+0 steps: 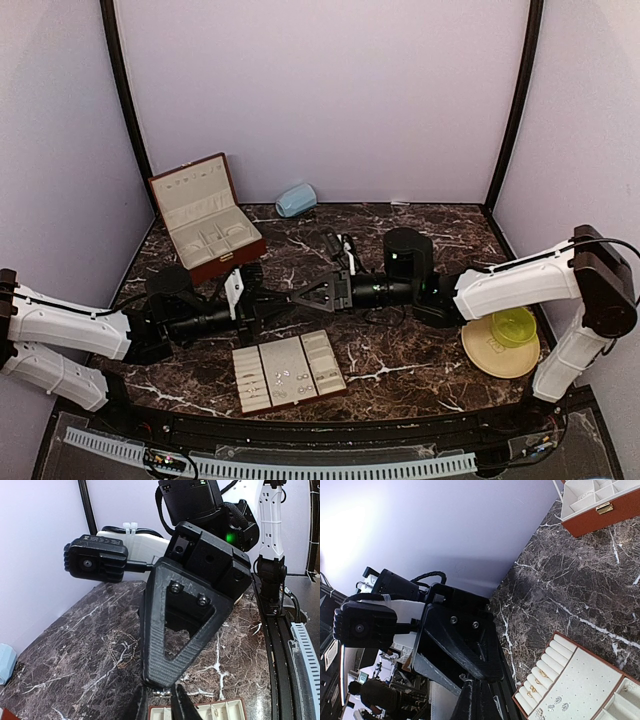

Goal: Organize the mixed jewelry
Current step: Pass from the right arm to the left

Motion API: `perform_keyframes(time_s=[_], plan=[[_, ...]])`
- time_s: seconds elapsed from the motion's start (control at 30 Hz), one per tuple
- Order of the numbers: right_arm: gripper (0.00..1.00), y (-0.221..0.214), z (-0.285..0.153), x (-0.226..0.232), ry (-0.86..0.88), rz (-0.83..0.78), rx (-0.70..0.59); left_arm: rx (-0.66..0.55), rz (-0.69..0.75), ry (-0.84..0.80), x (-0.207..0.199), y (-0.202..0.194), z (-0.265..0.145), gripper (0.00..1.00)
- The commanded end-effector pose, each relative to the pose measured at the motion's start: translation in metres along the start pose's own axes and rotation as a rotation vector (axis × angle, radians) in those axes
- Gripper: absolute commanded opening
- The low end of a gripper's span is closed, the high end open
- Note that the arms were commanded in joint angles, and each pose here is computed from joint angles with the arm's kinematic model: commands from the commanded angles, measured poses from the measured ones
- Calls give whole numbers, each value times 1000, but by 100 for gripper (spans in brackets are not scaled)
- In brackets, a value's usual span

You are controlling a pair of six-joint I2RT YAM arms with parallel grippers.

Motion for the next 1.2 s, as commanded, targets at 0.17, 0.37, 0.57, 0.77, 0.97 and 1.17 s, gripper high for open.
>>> perform_keyframes(time_s=[0.17,0.37,0.57,0.77,0.97,1.17], plan=[[0,6,4,-2,10,-5,-15,-54,-22,-26,-4,15,1,17],[11,6,3,-3,4,-3,-17,-50,-84,-29,-4,10,-1,16],[23,6,1,-3,-10,-5,-24,-19,-142,-13,-4,-1,-7,15],[27,7,-2,-2,-13,-13,-38,46,-177,30,-1,-14,-16,15],[28,4,-4,-6,-39,-11,-38,149,-233,77,2,-28,-25,15],[29,1,-11,-11,-92,-28,-33,342,-324,130,2,-38,-32,16]])
Point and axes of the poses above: each gripper's point midway between its finger pads, its own z axis out along the fingers, its own x axis along the line the jaws close on, y = z × x, the point moved 5 cm from there along -z, back along the fingers, and after that the axes turned 14 degrees about -z, right-handed, at the moved point
